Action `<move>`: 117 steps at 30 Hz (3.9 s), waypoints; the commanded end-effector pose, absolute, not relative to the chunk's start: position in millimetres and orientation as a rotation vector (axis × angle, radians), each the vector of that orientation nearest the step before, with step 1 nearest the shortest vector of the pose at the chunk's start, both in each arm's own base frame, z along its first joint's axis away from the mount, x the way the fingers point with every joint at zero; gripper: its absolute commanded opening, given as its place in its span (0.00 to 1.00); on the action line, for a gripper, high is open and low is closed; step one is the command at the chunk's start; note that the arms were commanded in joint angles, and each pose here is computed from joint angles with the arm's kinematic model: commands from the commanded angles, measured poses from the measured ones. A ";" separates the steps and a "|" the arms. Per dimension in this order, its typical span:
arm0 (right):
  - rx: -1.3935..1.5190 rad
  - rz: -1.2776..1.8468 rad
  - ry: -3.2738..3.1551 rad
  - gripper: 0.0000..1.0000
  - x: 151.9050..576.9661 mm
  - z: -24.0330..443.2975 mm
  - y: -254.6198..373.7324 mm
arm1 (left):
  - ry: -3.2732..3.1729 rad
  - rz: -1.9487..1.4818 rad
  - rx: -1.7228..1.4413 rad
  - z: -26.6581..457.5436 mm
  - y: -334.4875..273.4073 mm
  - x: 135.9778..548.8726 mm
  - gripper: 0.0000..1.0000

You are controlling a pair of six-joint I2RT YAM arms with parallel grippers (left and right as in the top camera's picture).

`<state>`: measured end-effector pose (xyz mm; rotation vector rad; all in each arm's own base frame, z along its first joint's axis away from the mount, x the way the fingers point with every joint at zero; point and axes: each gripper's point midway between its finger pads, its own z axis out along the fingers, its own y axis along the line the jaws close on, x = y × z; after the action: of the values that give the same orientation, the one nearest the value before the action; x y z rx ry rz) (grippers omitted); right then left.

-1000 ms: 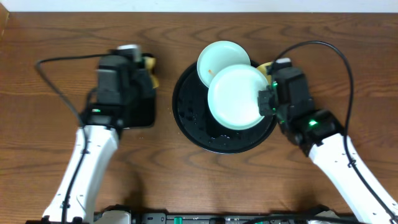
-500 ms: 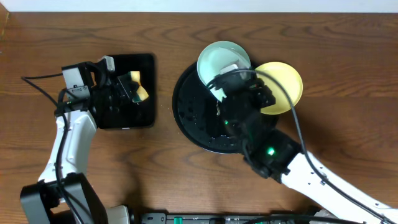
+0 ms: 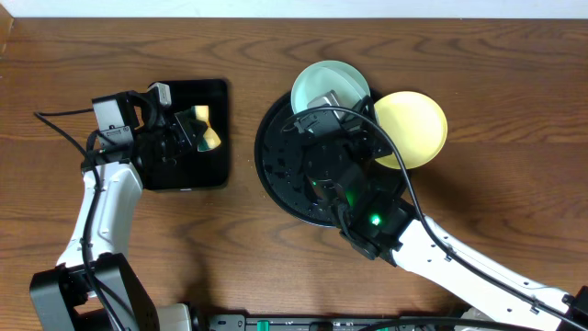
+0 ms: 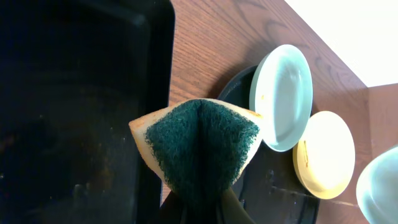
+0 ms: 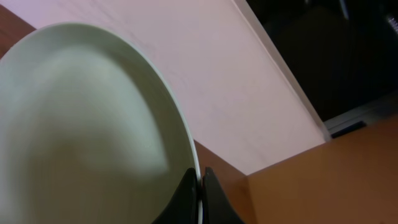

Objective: Clean dirty plates on tray and stack at the side
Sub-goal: 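Lift the green plate with the right gripper and carry it right, then set the green plate down on the table and release it, then move the right gripper to the yellow plate rim and grip it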

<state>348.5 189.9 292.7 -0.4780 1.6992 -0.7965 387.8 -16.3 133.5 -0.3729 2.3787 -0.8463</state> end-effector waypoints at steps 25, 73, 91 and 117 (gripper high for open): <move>0.346 0.179 2.167 0.01 397.0 222.8 -97.2 | 2.379 -0.864 -0.330 134.9 -20.1 385.1 0.08; -0.490 0.189 2.628 0.49 443.7 116.3 10.5 | 2.428 -0.772 -0.343 123.8 -11.1 380.3 0.08; -0.443 0.097 2.744 0.40 428.7 94.9 -2.7 | 2.453 -0.754 -0.295 120.0 -11.8 375.3 0.08; -0.358 0.151 2.800 0.01 420.5 59.8 -1.8 | 2.453 -0.755 -0.295 120.0 -11.9 375.2 0.08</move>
<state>408.6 -0.4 36.7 -0.4078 2.8555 0.1550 376.2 -12.4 120.4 -0.3224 2.4512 -0.7705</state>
